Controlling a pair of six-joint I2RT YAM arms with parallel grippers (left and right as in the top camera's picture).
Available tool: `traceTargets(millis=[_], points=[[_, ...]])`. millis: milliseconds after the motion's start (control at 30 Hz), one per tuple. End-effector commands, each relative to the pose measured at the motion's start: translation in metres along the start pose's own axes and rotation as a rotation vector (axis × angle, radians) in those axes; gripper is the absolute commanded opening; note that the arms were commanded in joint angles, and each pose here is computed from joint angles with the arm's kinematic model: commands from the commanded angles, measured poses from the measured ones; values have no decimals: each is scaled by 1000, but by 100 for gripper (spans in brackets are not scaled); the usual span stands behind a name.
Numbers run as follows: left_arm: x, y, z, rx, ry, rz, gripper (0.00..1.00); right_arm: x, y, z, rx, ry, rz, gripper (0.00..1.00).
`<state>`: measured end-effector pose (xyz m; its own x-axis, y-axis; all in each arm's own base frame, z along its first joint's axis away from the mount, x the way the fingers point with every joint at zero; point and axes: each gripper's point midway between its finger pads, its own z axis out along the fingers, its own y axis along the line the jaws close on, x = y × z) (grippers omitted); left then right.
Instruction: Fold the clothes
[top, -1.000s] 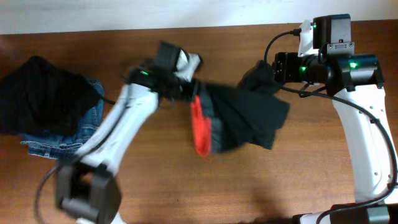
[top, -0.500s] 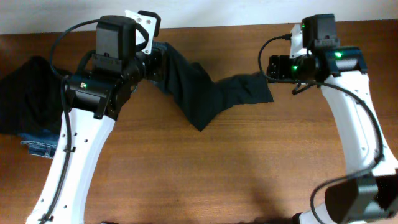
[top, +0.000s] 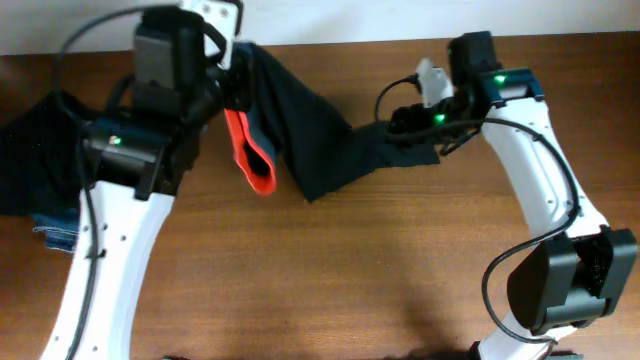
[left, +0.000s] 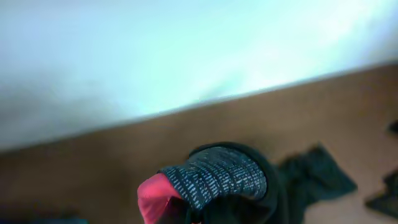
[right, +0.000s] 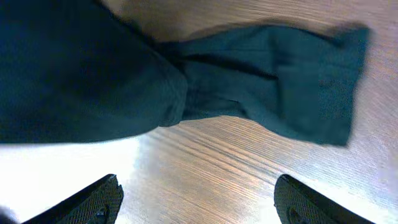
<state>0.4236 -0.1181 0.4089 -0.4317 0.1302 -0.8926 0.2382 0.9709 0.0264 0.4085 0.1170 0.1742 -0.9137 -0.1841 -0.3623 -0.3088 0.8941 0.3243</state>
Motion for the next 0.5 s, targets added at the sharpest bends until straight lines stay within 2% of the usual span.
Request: traceTargets(millis=[0,67,267,367,467], points=[[-57,16,-51,-84,-189,38,1,3,33,11,-59,19,-189,83],[-84,20,-74,-107,-276,57,1,4,59,18,-81,19,-285,83],[-123,31,-113,-177,-414,100,1,-9,111,31,-123,-53,-426,83],[-138,34,-129,-200,-474,127,0,-16,128,33,-138,-89,-449,85],[-153,35,-143,-216,-533,152,0,-21,129,34,-118,-108,-399,85]])
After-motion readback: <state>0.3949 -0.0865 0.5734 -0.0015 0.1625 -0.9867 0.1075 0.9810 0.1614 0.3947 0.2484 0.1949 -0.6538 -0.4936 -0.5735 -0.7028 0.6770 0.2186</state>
